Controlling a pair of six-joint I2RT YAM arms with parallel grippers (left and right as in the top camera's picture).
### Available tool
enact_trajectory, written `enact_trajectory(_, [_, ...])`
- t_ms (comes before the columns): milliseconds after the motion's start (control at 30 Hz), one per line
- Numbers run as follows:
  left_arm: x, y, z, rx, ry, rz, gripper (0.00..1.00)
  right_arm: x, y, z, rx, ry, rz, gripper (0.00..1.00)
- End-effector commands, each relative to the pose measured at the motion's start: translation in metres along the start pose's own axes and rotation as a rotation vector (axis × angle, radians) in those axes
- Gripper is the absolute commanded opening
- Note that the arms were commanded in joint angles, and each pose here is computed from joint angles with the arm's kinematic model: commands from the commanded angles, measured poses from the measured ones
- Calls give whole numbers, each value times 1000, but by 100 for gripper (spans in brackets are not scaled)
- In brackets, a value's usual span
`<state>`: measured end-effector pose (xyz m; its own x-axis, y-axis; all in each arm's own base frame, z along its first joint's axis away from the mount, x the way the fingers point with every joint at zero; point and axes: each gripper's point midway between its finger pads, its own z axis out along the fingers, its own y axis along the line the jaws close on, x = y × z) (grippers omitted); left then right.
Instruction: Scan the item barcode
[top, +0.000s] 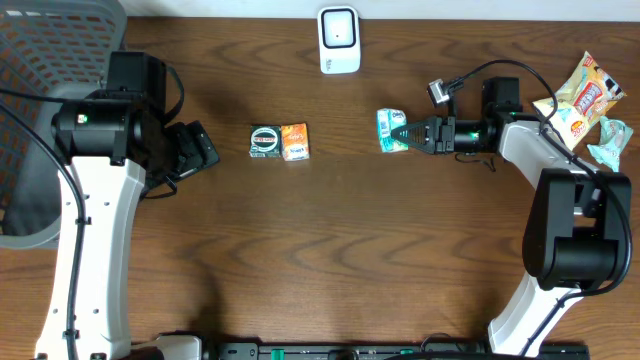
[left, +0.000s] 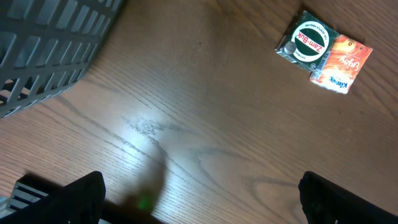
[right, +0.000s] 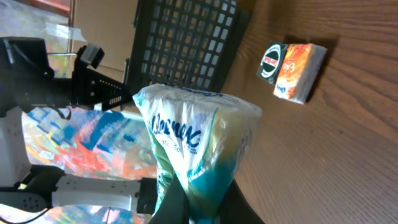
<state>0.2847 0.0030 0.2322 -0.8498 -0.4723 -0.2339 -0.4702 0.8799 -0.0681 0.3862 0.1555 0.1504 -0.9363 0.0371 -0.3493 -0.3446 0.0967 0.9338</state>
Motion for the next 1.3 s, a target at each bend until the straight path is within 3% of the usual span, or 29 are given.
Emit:
enact_trajectory(0, [0, 2, 1, -11, 6, -9, 98, -3, 16, 0, -42, -1, -60, 1])
enact_trajectory(1267, [0, 1, 1, -11, 6, -9, 97, 2, 22, 12, -69, 30, -63, 1])
